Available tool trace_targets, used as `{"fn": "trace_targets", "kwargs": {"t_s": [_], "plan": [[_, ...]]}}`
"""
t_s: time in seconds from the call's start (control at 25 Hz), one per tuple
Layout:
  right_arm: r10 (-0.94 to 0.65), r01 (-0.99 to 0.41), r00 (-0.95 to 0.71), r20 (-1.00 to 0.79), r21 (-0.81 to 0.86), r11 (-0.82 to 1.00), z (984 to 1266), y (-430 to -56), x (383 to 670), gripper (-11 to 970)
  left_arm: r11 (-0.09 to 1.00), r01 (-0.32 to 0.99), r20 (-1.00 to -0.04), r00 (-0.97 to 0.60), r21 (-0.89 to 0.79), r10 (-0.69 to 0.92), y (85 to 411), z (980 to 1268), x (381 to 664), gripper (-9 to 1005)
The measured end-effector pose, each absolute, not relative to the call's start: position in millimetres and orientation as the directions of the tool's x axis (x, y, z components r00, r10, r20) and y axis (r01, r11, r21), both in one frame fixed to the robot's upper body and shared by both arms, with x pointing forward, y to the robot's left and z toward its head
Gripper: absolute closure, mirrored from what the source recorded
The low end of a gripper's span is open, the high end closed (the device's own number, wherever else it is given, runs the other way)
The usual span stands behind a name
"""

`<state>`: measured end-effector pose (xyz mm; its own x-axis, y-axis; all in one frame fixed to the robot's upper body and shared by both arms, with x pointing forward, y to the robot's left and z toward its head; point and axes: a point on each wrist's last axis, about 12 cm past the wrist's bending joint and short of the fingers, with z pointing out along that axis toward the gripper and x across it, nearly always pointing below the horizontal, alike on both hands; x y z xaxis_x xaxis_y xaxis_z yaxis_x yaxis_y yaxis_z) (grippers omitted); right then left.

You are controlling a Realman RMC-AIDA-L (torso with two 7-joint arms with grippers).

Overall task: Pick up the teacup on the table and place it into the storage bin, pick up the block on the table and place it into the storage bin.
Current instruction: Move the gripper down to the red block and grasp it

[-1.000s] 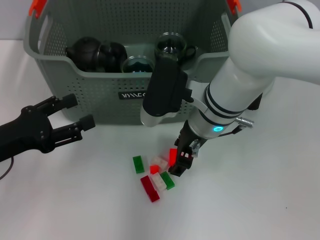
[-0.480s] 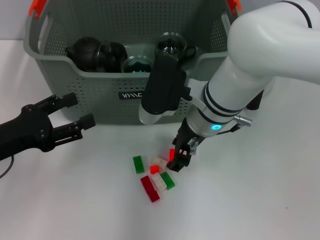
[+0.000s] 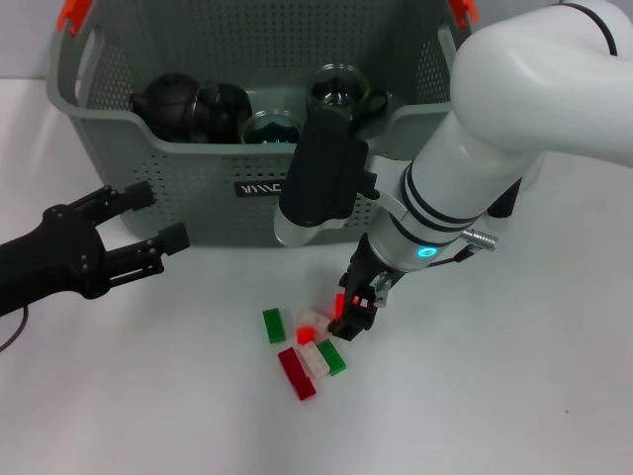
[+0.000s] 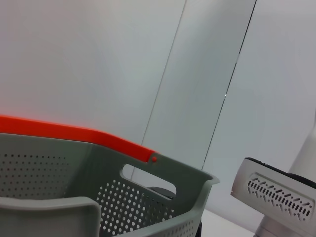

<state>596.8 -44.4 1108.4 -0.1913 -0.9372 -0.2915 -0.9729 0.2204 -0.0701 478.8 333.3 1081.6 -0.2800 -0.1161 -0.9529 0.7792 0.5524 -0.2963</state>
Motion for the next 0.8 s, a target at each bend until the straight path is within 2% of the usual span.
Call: {"fn": "trace_targets", "kwargs": {"t_s": [0.8], "plan": [[-0.936, -0.972, -0.199, -0.29, -0.061, 0.226, 1106.8, -45.4, 596.3, 318, 0.552, 0.78, -0.953, -0.276, -0.297, -0.123, 334.4, 1082.8, 478.4, 118]]}}
